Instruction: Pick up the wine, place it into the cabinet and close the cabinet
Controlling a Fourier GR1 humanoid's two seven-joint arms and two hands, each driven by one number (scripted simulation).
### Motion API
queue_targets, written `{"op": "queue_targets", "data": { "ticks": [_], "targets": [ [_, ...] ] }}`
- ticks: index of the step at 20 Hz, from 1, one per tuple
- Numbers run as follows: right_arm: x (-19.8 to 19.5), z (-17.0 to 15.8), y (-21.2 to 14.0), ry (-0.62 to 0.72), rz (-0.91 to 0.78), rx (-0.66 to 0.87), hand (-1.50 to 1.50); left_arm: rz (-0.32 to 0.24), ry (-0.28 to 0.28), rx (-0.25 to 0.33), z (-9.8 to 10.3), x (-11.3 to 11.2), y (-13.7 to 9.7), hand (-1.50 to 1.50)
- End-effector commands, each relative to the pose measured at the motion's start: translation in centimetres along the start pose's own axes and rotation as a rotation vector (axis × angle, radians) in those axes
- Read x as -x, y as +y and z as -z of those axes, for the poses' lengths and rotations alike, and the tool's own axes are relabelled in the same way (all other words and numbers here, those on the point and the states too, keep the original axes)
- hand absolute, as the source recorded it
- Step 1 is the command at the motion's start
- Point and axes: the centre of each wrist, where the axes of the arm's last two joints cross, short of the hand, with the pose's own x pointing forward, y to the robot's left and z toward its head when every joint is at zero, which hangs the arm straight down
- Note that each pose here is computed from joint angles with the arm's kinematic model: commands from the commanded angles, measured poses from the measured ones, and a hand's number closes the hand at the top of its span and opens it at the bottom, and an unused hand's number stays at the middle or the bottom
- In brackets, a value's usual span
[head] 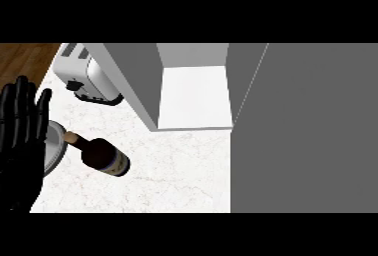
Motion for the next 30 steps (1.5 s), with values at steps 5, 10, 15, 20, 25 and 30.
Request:
{"op": "queue_targets", "data": {
  "ticks": [5,10,15,20,25,30],
  "targets": [
    [-2.4,-3.6,0.8,-0.002,0.005,0.009,-1.50,0.082,-0.079,0.124,0.2,-0.5,-3.7,-1.50],
    [-3.5,-3.2,2.1,0.055,0.179,-0.227,-1.50,-0.247,0.099,0.115,-1.8,-2.6,-6.5,-1.50],
    [-7.4,-4.5,1.1,0.078,0.198,-0.251,-1.50,-0.253,0.103,0.115,-1.7,-5.2,-9.1,-1.50],
    [-7.6,-2.7,0.9,0.065,0.198,-0.224,-1.50,-0.257,0.107,0.126,-1.3,-7.4,-11.1,-1.50],
    [-9.3,-3.6,2.4,0.072,0.214,-0.221,-1.50,-0.256,0.100,0.123,-1.9,-8.6,-12.1,-1.50],
    [-10.5,-4.3,2.0,0.079,0.200,-0.218,-1.50,-0.240,0.088,0.105,-1.1,-9.0,-14.5,-1.50]
  ]
}}
